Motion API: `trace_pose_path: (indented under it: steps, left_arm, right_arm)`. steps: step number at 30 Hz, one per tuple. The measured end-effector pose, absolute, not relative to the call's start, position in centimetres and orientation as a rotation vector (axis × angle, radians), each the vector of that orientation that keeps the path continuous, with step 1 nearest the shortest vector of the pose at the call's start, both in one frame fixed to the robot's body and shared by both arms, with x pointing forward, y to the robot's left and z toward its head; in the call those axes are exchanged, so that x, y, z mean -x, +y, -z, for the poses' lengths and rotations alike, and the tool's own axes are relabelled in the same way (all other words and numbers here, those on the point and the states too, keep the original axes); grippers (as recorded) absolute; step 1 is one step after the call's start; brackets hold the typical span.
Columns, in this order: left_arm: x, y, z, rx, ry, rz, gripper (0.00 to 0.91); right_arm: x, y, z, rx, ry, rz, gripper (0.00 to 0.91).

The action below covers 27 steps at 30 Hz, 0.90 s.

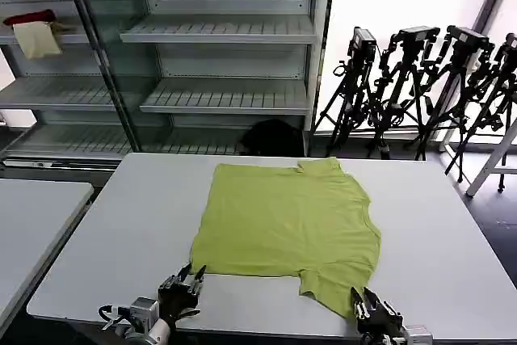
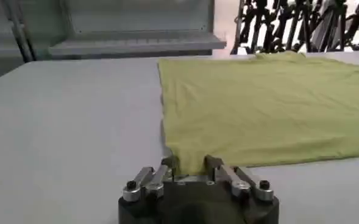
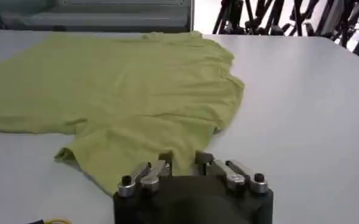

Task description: Fold and organize the clothes.

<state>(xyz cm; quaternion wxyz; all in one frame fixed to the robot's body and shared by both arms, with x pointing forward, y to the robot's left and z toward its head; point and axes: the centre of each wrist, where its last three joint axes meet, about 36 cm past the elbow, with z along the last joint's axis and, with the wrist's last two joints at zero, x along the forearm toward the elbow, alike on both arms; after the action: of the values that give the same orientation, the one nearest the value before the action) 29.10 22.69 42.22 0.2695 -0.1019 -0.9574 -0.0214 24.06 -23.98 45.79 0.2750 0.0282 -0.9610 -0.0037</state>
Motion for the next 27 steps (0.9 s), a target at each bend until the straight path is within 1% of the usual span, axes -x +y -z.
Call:
trace_pose_path:
  steps: [9, 13, 18, 27]
  left_arm:
    - [-29.2, 22.7, -42.7, 0.300, -2.604, 0.032, 0.000]
    - [-29.6, 22.8, -43.4, 0.296, -2.635, 0.008, 0.000]
    - [-30.7, 23.1, -44.1, 0.297, -2.686, -0.041, 0.000]
    - [-33.5, 23.0, -44.6, 0.278, -2.749, -0.117, 0.000]
  right_arm:
    - [-24.6, -24.2, -47.5, -0.066, -2.645, 0.054, 0.000]
    - [-25.2, -24.4, -47.9, -0.053, -2.673, 0.061, 0.000]
    - [-26.3, -24.5, -48.0, -0.053, -2.708, 0.055, 0.000]
    - [-29.4, -24.8, -47.8, -0.060, -2.769, 0.044, 0.000]
